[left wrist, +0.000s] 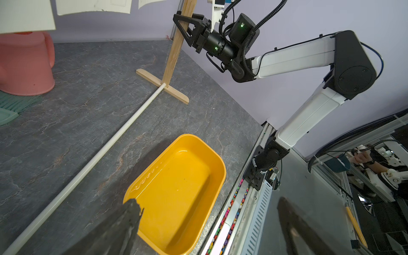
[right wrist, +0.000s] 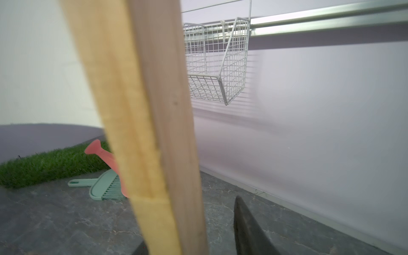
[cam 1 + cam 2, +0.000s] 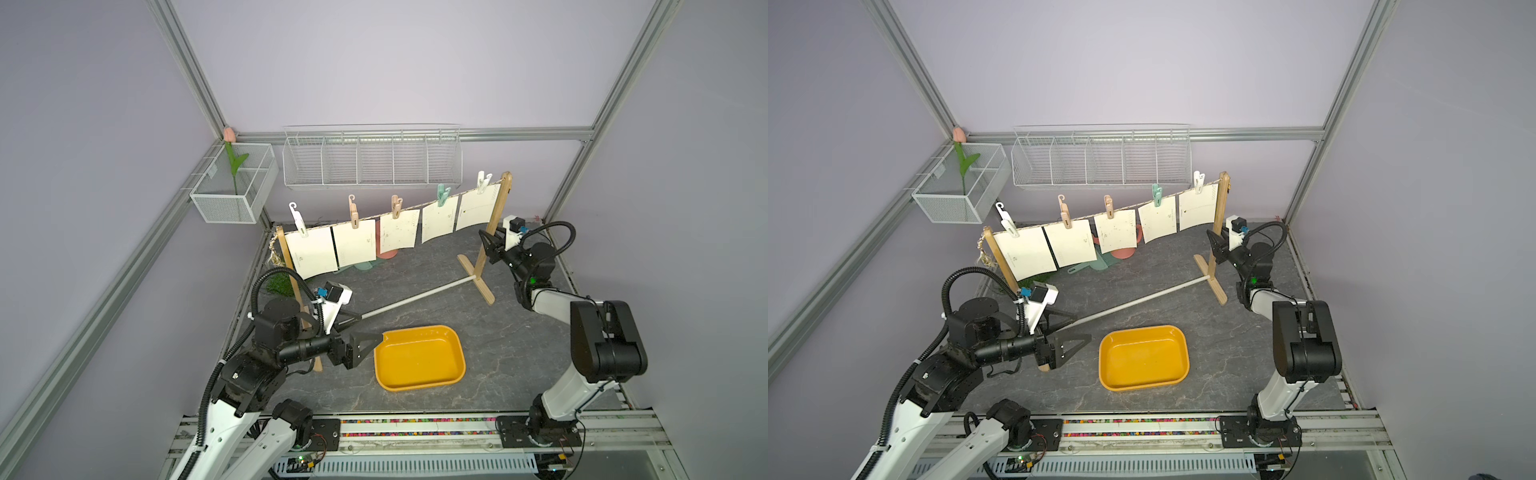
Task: Remove the postcards from the strings
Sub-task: Adjust the clothesline at the center of the board.
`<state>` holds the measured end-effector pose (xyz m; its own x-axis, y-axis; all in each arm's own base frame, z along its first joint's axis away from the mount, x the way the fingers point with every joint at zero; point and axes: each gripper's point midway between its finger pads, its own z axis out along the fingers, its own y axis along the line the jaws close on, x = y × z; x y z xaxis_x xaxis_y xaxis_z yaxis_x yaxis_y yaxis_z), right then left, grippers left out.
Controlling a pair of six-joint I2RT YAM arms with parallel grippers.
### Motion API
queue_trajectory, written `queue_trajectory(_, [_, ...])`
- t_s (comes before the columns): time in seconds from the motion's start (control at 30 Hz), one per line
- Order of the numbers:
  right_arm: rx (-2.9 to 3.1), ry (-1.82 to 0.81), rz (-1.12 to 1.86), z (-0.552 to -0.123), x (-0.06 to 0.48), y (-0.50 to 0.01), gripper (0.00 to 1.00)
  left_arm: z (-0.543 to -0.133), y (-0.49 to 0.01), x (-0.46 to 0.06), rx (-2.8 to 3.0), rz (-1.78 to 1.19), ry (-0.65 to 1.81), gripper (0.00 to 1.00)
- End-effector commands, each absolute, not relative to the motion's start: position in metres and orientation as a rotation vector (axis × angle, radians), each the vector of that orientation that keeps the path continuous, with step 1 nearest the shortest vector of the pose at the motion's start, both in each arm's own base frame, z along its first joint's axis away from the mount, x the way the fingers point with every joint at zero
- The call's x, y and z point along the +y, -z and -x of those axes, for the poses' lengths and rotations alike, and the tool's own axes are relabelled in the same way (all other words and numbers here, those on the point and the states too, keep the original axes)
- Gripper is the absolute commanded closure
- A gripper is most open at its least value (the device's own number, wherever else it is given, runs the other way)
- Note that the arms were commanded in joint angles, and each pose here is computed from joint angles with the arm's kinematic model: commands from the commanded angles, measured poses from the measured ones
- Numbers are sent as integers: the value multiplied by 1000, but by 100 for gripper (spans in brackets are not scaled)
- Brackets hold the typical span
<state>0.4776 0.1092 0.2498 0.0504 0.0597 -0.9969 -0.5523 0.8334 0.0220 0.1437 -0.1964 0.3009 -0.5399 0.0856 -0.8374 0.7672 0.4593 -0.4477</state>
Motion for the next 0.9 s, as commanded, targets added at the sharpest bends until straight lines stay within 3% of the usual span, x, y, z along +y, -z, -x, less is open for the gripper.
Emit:
queue_trajectory(0.0, [1457, -474, 459, -470, 119, -252, 67, -145, -301, -197, 1919, -709, 1110, 1])
queue_trajectory(0.4, [1505, -282, 409, -452, 112, -256, 92, -137, -304, -198, 1891, -729, 1144, 1])
queue_trajectory(0.87, [1589, 77, 146, -392, 67, -265, 92, -102, -318, -200, 1759, -875, 1230, 1])
